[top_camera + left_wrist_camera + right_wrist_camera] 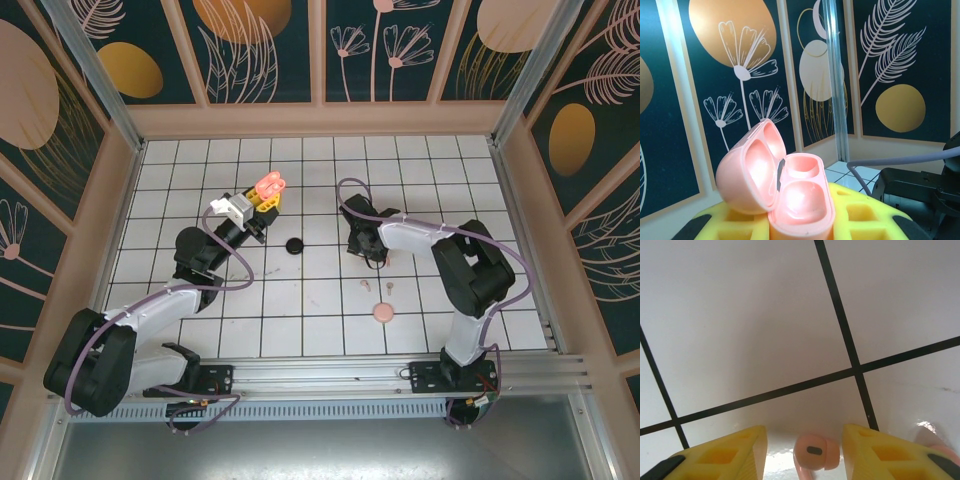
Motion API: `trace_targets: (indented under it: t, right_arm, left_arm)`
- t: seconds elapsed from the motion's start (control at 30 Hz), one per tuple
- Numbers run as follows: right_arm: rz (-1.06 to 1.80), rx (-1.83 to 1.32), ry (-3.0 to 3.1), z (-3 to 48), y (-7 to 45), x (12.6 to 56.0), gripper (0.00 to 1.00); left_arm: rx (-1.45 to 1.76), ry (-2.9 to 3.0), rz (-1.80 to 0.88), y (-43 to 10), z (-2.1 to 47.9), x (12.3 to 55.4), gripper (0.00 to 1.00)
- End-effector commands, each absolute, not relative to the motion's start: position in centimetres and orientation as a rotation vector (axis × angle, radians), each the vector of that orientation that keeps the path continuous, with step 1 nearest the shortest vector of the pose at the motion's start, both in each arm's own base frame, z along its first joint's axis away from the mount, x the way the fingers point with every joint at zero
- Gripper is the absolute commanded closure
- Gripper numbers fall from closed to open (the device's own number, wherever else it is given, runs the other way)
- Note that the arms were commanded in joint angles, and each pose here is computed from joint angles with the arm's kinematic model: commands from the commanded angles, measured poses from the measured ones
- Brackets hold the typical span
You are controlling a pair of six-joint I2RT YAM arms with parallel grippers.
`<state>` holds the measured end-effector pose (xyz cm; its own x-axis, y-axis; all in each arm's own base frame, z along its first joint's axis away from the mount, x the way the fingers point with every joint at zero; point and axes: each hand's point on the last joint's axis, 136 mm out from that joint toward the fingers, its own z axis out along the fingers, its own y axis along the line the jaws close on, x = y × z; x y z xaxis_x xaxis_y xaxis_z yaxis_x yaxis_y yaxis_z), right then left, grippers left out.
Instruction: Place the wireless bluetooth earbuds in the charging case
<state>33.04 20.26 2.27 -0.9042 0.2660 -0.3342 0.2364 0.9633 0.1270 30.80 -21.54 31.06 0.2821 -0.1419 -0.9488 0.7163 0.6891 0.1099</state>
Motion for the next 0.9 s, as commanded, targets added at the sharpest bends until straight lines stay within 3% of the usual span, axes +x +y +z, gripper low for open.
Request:
trace_targets:
  t: [0.0,0.5,0.87]
  right_arm:
    - [0.148,0.381,2.754,2.3,21.2,33.5,0.57]
    - [0.113,0.355,2.781,0.9,21.6,32.6,0.63]
    - [0.122,0.331,2.774,0.9,22.1,32.1,0.74]
  left_arm:
    - [0.581,1.119,-0.634,-21.5,31.8,30.5,1.0]
    - [0.576,1.118,-0.649,-21.7,32.0,30.5,1.0]
    - [0.574,1.121,-0.655,-21.7,31.9,30.5,1.0]
